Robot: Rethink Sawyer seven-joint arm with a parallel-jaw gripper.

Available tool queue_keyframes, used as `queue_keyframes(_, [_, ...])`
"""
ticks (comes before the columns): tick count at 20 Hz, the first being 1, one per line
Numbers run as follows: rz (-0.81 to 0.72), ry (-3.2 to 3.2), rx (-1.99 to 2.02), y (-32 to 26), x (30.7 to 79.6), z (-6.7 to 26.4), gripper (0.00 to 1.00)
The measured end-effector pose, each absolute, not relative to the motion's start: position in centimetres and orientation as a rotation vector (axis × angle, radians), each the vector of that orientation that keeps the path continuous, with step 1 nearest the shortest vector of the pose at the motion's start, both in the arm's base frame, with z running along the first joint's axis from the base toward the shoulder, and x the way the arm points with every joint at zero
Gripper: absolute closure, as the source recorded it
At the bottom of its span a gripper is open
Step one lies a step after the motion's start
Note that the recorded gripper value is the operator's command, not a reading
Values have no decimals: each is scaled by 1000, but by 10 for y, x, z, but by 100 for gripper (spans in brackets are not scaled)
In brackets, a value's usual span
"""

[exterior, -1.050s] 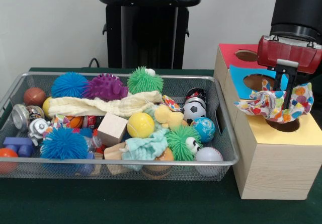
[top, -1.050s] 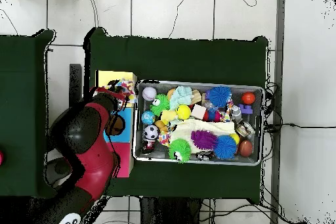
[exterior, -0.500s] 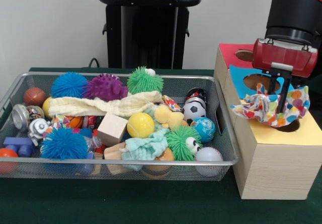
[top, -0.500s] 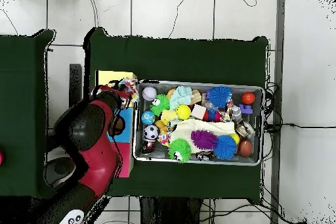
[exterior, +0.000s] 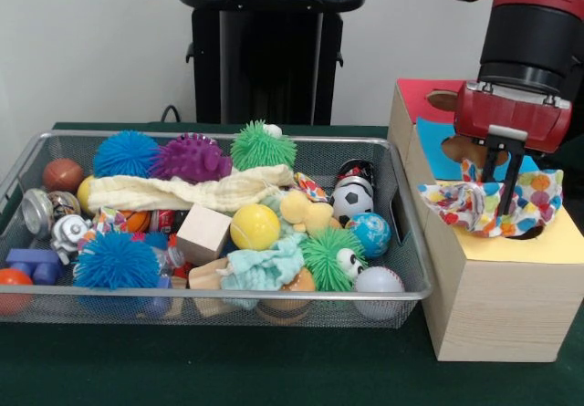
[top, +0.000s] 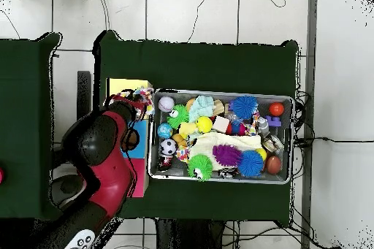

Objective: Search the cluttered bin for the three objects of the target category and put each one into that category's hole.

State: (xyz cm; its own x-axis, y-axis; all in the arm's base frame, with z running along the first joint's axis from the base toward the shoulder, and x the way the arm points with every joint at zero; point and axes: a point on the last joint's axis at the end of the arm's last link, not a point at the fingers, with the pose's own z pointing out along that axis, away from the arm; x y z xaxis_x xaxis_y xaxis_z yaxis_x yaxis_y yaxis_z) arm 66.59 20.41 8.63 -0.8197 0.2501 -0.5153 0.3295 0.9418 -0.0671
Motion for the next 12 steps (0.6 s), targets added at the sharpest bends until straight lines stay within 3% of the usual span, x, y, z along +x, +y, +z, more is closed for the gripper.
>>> queue_keyframes(12, [-212,2583,393,207,667,84,100])
